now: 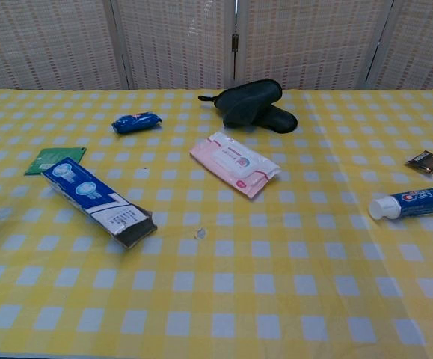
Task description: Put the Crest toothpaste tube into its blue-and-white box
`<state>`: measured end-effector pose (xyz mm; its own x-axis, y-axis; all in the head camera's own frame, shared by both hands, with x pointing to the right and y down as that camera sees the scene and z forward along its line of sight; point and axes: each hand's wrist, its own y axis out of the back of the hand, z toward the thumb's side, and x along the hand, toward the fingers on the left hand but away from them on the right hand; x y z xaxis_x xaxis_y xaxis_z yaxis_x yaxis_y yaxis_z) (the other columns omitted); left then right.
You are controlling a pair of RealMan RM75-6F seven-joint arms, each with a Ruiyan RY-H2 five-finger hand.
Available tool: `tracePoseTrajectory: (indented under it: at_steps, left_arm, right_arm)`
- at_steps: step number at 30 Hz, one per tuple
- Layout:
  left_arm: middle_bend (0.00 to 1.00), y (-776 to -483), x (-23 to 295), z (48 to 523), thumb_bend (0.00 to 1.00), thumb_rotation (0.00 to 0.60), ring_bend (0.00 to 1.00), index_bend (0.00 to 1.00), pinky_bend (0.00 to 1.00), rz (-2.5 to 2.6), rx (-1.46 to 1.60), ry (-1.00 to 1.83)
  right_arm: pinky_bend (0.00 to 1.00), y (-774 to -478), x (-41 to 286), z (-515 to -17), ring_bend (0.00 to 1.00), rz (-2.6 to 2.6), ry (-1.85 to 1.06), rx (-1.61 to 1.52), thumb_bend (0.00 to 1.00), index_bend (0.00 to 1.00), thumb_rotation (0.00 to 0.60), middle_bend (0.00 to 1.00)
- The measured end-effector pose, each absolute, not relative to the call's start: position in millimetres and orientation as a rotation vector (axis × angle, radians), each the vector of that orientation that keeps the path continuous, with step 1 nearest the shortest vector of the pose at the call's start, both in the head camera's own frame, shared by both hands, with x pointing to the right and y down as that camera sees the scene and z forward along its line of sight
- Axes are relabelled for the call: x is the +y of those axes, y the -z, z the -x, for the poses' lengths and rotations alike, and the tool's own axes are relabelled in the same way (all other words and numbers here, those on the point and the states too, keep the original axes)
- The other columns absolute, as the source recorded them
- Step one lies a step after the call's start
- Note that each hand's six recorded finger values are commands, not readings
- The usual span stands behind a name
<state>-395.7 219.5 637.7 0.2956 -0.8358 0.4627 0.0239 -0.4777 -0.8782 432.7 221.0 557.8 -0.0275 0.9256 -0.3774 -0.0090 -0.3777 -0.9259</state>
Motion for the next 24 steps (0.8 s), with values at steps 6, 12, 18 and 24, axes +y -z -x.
tracePoseTrajectory:
  at_steps: [6,12,18,24]
  left_arm:
    - [0.14,-663,197,376,0.1,0.6,0.08,0.11,0.07,1.811,0.549,1.202]
    - [0.14,-688,179,360,0.1,0.6,0.08,0.11,0.07,1.865,0.426,1.162]
    - [0.14,-700,168,340,0.1,0.6,0.08,0.13,0.07,1.9,0.346,1.094]
    - [0.14,-710,162,327,0.09,0.6,0.08,0.14,0.08,1.913,0.264,1.07]
  right_arm:
    - [0.0,-560,221,-430,0.0,1.481,-1.514,-1.002,0.32,0.0,0.6,0.0]
    - [0.0,-567,219,-432,0.0,1.47,-1.553,-0.99,0.32,0.0,0.6,0.0]
    - [0.0,-573,215,-437,0.0,1.479,-1.585,-0.982,0.32,0.0,0.6,0.0]
    - [0.0,-576,214,-438,0.0,1.492,-1.596,-0.98,0.32,0.0,0.6,0.0]
